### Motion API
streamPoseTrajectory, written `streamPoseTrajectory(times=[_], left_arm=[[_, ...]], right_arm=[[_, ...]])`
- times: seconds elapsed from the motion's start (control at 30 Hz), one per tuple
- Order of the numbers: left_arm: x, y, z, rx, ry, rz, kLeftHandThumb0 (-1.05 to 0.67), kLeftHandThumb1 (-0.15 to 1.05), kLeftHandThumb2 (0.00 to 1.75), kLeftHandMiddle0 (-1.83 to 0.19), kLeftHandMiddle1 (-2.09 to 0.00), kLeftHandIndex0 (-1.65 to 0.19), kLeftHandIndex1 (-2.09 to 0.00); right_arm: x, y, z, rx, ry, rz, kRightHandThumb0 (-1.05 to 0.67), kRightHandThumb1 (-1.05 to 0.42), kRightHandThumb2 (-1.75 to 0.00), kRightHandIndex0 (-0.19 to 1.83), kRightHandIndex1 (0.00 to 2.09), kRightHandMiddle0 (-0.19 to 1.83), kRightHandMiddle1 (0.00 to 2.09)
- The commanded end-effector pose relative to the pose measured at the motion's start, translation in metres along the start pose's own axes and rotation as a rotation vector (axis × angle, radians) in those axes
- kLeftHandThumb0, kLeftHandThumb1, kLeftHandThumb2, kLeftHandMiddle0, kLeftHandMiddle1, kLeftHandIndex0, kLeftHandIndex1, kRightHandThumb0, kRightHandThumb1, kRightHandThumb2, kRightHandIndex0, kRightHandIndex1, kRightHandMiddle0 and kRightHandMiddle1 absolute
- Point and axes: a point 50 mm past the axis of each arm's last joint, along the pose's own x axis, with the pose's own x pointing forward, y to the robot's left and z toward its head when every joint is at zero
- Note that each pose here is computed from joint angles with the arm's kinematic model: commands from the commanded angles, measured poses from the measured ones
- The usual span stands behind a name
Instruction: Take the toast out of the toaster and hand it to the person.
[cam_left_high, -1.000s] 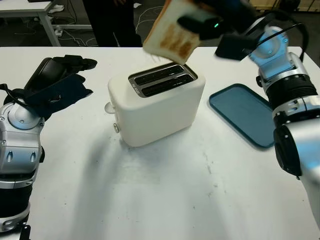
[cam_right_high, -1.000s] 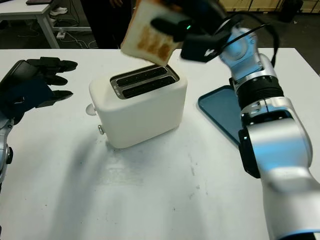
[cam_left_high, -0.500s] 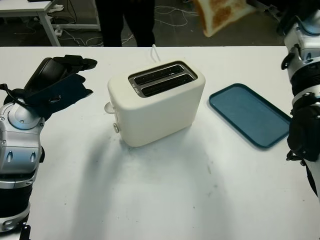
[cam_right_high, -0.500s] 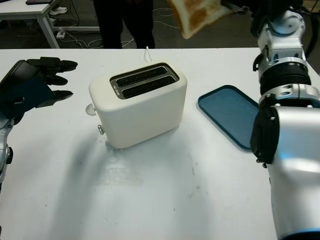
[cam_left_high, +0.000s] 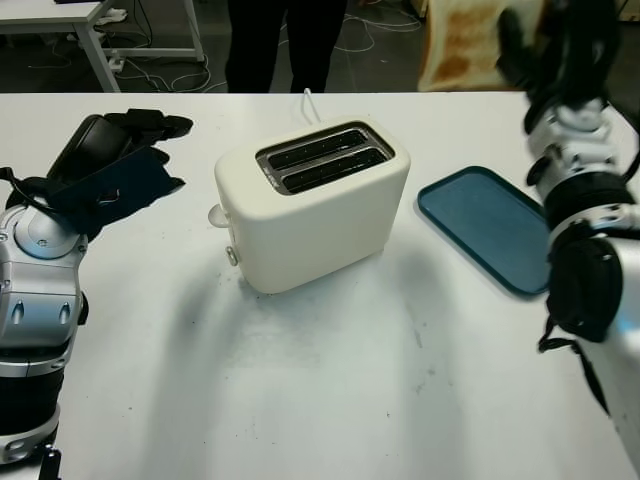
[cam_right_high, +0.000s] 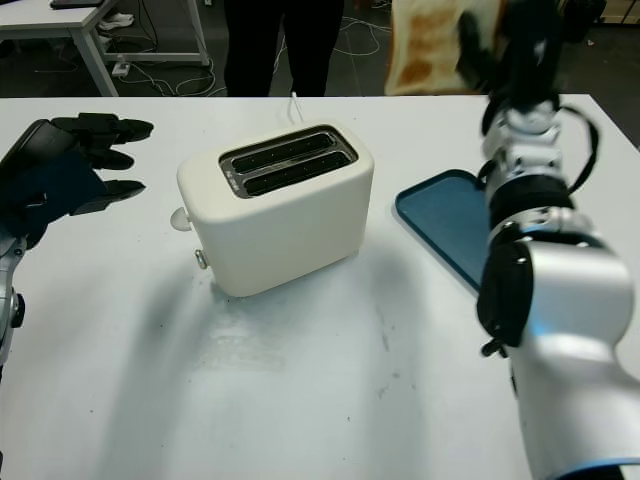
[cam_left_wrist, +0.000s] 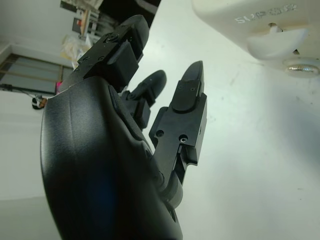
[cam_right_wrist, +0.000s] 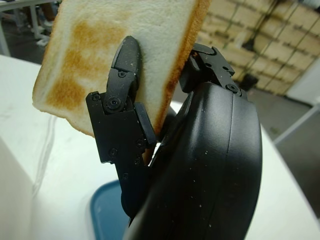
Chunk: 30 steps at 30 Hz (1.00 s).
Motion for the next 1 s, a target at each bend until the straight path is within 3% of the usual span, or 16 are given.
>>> streamPoseTrajectory(times=[0.0,0.37,0.43,0.63,0.8,0.97], left_arm=[[-0.001,0.002,-0.003,-0.001,0.003,0.004,-0.02,0.92,0.18,-0.42,-0.6,-0.61,0.0],[0.0,0.001,-0.003,-0.005,0.0,0.004,-0.03,0.92,0.17,-0.41,-0.6,-0.61,0.0],[0.0,0.001,-0.004,-0.007,-0.001,0.007,-0.02,0.92,0.17,-0.41,-0.61,-0.61,0.0],[-0.002,0.0,-0.004,0.0,-0.006,0.007,0.0,0.92,0.17,-0.41,-0.61,-0.61,0.0],[-0.002,0.001,-0.004,0.0,0.003,0.005,0.0,0.92,0.18,-0.4,-0.6,-0.6,0.0],[-0.002,0.001,-0.004,0.012,0.0,0.006,0.0,0.92,0.16,-0.41,-0.61,-0.61,0.0]], right_arm=[[-0.002,-0.001,-0.013,0.028,0.065,-0.034,-0.3,-0.92,-0.68,0.76,1.75,0.22,1.75],[-0.008,0.014,-0.038,0.087,0.132,-0.037,-0.28,-0.92,-0.62,0.77,1.75,0.35,1.75],[-0.009,0.016,-0.041,0.06,0.135,-0.041,-0.3,-0.92,-0.62,0.8,1.75,0.46,1.75],[-0.011,0.025,-0.045,0.031,0.153,-0.031,-0.34,-0.92,-0.63,0.77,1.75,0.34,1.75],[-0.011,0.03,-0.045,-0.011,0.156,-0.017,-0.36,-0.92,-0.56,0.79,1.75,0.5,1.75],[-0.011,0.031,-0.044,-0.012,0.154,-0.014,-0.34,-0.92,-0.6,0.78,1.75,0.43,1.75]])
